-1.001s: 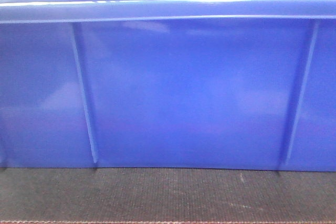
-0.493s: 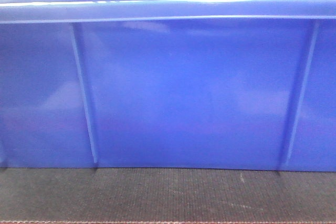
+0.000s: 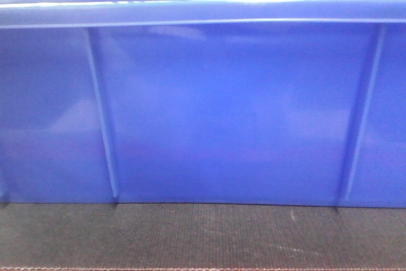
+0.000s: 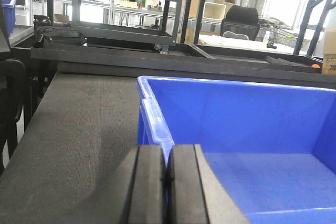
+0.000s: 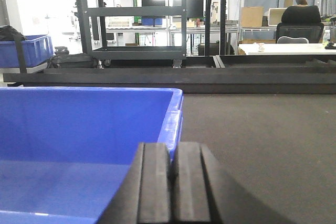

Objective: Move blue bin to conveyor side

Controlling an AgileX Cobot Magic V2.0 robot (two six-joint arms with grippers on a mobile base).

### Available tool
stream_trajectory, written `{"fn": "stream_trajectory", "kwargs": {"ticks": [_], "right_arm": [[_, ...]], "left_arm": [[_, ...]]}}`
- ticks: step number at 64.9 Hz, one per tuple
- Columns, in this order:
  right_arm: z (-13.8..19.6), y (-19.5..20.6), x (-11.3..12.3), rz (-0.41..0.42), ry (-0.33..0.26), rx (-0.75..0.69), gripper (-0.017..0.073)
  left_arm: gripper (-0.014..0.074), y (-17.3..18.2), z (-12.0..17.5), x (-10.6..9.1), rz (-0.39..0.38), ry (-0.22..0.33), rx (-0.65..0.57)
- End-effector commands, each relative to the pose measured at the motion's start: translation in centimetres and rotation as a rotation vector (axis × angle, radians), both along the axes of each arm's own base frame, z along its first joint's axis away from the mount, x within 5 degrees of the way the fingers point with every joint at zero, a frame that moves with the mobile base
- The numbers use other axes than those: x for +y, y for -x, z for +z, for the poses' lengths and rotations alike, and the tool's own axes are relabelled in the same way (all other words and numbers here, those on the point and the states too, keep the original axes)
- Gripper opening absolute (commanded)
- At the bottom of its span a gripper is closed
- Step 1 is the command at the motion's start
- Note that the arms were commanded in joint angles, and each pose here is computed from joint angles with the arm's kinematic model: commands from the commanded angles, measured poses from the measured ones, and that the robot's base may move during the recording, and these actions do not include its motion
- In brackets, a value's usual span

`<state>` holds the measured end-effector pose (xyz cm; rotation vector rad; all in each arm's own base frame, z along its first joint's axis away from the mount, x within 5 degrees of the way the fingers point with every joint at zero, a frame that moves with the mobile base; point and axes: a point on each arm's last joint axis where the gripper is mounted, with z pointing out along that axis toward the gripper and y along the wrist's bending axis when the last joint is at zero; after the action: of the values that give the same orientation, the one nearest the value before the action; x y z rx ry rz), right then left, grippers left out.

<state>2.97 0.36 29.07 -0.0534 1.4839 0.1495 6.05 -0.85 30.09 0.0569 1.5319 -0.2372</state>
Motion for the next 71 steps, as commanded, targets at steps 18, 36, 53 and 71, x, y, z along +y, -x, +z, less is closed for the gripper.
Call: {"fn": "stream_trajectory", "kwargs": {"ticks": [18, 36, 53, 71], "right_arm": [[-2.9, -1.2, 0.0, -0.039, 0.062, 0.023, -0.0077], [-7.0, -2.4, 0.0, -0.068, 0.059, 0.019, -0.0079], [-8.2, -2.7, 0.0, -0.061, 0.004, 0.052, -0.0079], [-8.1, -2.6, 0.0, -0.062, 0.002, 0.036, -0.0079]], "left_arm": [[-0.0008, 0.1, 0.2, 0.0, -0.002, 0.005, -0.022], [-0.0008, 0.1, 0.2, 0.0, -0.002, 0.005, -0.022], [-0.0008, 0.1, 0.2, 0.0, -0.002, 0.005, -0.022], [-0.0008, 0.1, 0.2, 0.0, -0.002, 0.005, -0.022]]}}
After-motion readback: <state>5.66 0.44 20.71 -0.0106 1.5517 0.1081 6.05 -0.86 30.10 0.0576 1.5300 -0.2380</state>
